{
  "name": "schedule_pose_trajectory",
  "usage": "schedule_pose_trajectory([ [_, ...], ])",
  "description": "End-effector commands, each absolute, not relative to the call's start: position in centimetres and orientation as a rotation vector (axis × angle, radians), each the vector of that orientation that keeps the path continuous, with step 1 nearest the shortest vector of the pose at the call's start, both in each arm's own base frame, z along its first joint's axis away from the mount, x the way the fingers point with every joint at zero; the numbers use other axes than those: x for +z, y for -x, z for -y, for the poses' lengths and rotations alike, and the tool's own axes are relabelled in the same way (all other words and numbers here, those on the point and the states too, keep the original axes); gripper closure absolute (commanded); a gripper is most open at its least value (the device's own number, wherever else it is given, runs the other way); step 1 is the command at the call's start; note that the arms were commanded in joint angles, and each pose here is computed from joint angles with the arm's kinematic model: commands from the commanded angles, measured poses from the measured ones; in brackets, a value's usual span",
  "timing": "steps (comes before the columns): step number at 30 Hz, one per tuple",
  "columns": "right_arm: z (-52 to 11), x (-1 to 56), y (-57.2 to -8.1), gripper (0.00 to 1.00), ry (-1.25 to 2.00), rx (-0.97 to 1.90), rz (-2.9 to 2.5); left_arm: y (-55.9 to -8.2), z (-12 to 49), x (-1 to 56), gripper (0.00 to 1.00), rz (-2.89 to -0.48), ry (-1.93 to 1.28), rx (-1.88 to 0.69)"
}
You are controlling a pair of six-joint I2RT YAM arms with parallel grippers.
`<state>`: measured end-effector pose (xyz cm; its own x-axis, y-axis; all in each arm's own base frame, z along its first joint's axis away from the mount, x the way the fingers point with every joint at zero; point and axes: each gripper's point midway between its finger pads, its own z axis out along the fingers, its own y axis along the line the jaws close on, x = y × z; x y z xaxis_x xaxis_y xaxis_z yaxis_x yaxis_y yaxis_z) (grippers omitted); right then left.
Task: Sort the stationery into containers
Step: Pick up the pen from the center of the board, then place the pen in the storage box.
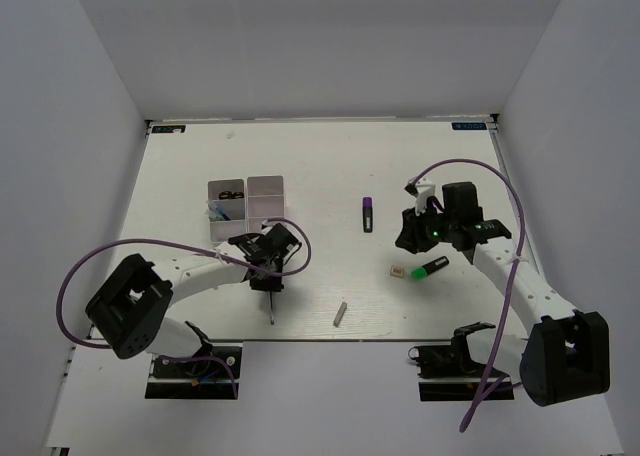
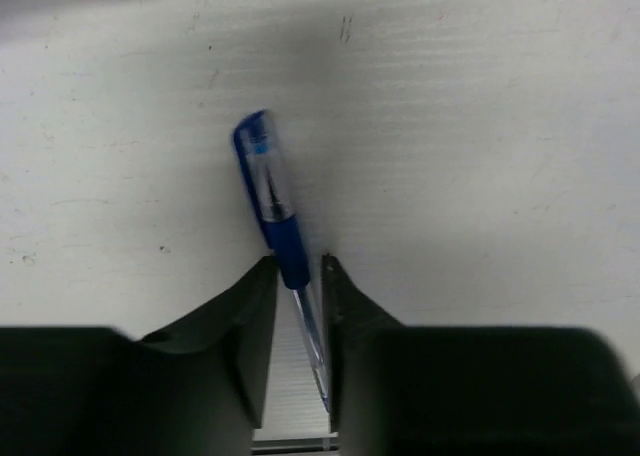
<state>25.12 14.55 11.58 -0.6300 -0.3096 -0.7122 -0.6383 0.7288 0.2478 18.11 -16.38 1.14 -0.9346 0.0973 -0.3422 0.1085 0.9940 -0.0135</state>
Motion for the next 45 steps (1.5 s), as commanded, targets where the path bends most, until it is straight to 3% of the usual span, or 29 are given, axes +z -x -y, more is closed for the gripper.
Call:
schedule_pose_trajectory([
  [1, -14.6, 13.4, -25.8, 0.66, 0.709, 0.648, -2.209, -17.7, 16.6, -0.5, 0.69, -2.807, -0.145, -0.031],
  [7, -14.4, 13.6, -25.7, 0.66, 0.696, 0.659, -2.209, -17.3, 17.2, 0.1, 0.96, -2.788, -0.214, 0.001],
  [9, -14.5, 13.6, -25.6, 0.56, 0.705, 0.671, -2.204, -17.7, 18.8, 2.9, 1.0, -2.702, -0.304, -0.035],
  [13, -14.8, 14.0, -25.3, 0.54, 0.722, 0.693, -2.187, -19.0, 21.5, 9.5, 1.0, -2.514, -0.462, -0.11],
  [15, -14.7, 13.9, -25.3, 0.58, 0.721, 0.699, -2.187, -20.7, 22.1, 13.9, 1.0, -2.373, -0.449, -0.168],
  [19, -15.0, 14.1, -24.9, 0.97, 0.741, 0.73, -2.166, -26.0, 20.3, 18.1, 1.0, -2.105, -0.4, -0.143],
  [20, -15.1, 14.4, -25.0, 1.0, 0.758, 0.724, -2.137, -27.4, 20.8, 21.1, 1.0, -1.969, -0.337, -0.22],
  [21, -15.1, 13.8, -24.9, 1.0, 0.764, 0.733, -2.133, -27.5, 19.5, 18.2, 1.0, -1.966, -0.39, -0.156],
  [23, -15.4, 14.1, -25.0, 1.0, 0.809, 0.73, -2.053, -30.8, 19.6, 23.4, 1.0, -1.703, -0.252, -0.238],
  [27, -16.1, 14.8, -24.2, 1.0, 0.903, 0.726, -1.868, -34.2, 17.8, 25.1, 1.0, -1.584, -0.187, -0.128],
  [36, -16.1, 14.1, -23.8, 1.0, 0.952, 0.718, -1.834, -37.6, 18.5, 26.0, 1.0, -1.54, -0.169, -0.09],
  [45, -16.0, 14.1, -23.8, 1.0, 0.948, 0.715, -1.84, -39.8, 17.2, 23.1, 1.0, -1.592, -0.153, 0.004],
])
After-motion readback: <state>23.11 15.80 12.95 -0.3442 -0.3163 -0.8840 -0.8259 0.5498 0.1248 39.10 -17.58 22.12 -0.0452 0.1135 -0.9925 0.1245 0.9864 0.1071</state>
